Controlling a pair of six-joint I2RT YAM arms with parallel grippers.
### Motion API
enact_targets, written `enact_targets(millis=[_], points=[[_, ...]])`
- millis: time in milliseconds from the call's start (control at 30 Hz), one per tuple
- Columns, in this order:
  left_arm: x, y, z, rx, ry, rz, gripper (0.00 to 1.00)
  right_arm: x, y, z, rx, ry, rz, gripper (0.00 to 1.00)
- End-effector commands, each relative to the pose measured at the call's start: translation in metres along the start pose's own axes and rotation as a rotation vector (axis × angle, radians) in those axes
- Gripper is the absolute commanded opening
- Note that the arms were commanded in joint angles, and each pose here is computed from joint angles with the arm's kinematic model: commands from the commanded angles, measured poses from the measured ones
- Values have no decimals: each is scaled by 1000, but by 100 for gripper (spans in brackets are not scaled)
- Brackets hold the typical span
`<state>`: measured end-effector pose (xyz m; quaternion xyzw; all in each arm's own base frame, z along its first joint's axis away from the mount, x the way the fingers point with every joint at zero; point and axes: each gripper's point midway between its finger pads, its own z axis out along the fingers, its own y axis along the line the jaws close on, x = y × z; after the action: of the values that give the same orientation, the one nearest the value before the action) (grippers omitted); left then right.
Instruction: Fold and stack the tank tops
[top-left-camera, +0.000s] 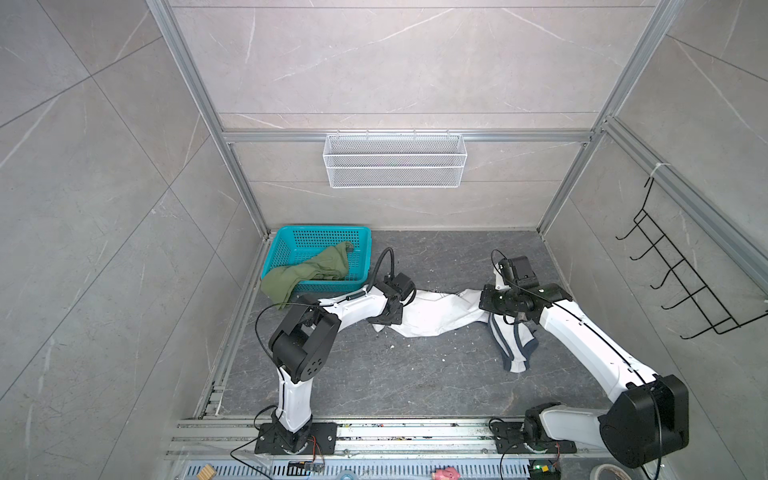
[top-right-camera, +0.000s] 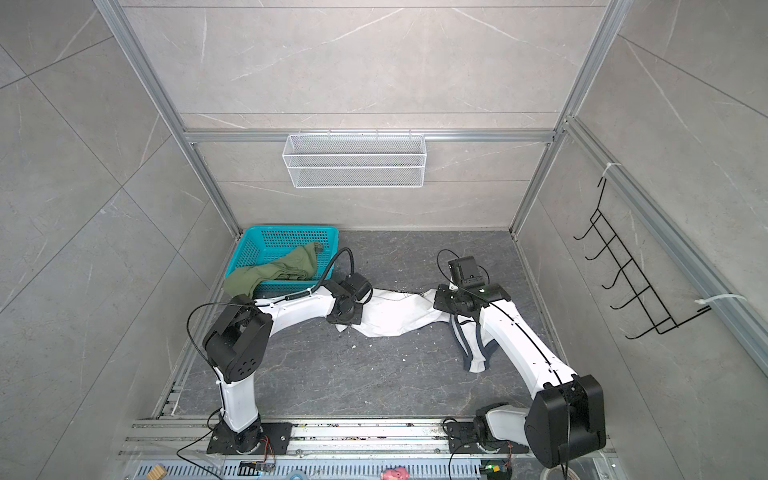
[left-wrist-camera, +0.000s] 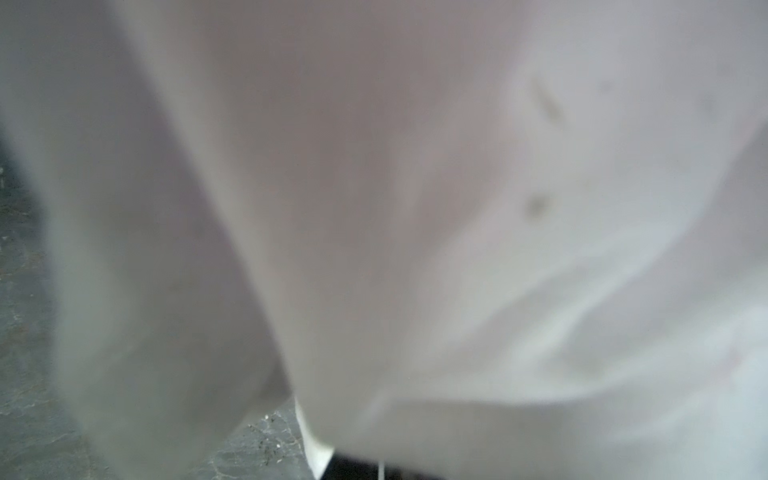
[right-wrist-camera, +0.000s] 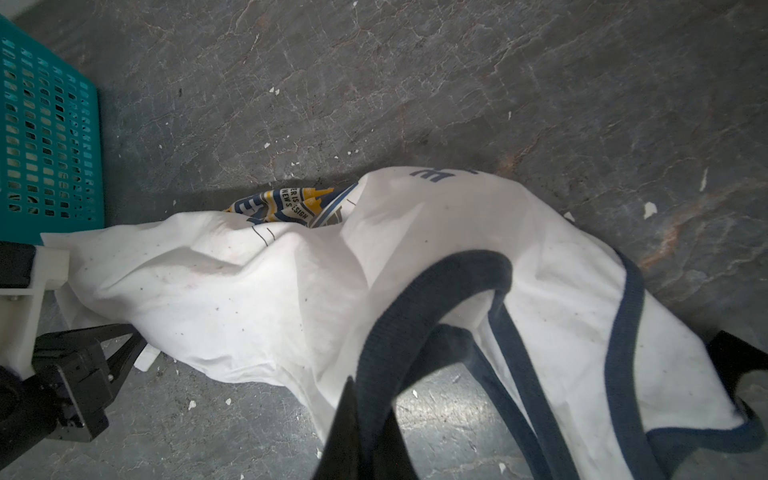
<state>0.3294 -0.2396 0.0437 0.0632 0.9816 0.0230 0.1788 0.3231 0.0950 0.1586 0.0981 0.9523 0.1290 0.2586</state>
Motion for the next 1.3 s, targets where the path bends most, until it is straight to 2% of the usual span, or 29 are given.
enact_targets(millis=[0, 100, 200, 300, 400, 667, 800, 933, 1033, 1267], points=[[-37, 13, -41, 29, -116, -23, 0, -4, 7, -5, -24, -6, 14, 0], [-67, 25, -48, 49, -155, -51, 0, -4, 21, 0, -69, 0, 22, 0], [-96, 31, -42, 84, -163, -67, 0, -6, 33, 6, -83, 4, 19, 0], [-123, 24, -38, 137, -184, -64, 0, -10, 45, 11, -98, 2, 7, 0], [-143, 25, -29, 120, -176, -65, 0, -14, 55, 15, -106, 6, -1, 0], [-156, 84, -9, 19, -136, -174, 0, -18, 73, 17, -116, 5, -29, 0], [-163, 92, -19, 13, -154, -179, 0, -19, 69, 16, -90, -2, -35, 0], [-167, 82, -36, 59, -173, -170, 0, -29, 62, -2, -40, -53, -53, 0], [-163, 78, -64, 89, -204, -167, 0, -42, 51, -31, 19, -128, -72, 0], [-122, 72, -171, 168, -354, -167, 0, -53, 37, -108, 52, -261, -107, 0]])
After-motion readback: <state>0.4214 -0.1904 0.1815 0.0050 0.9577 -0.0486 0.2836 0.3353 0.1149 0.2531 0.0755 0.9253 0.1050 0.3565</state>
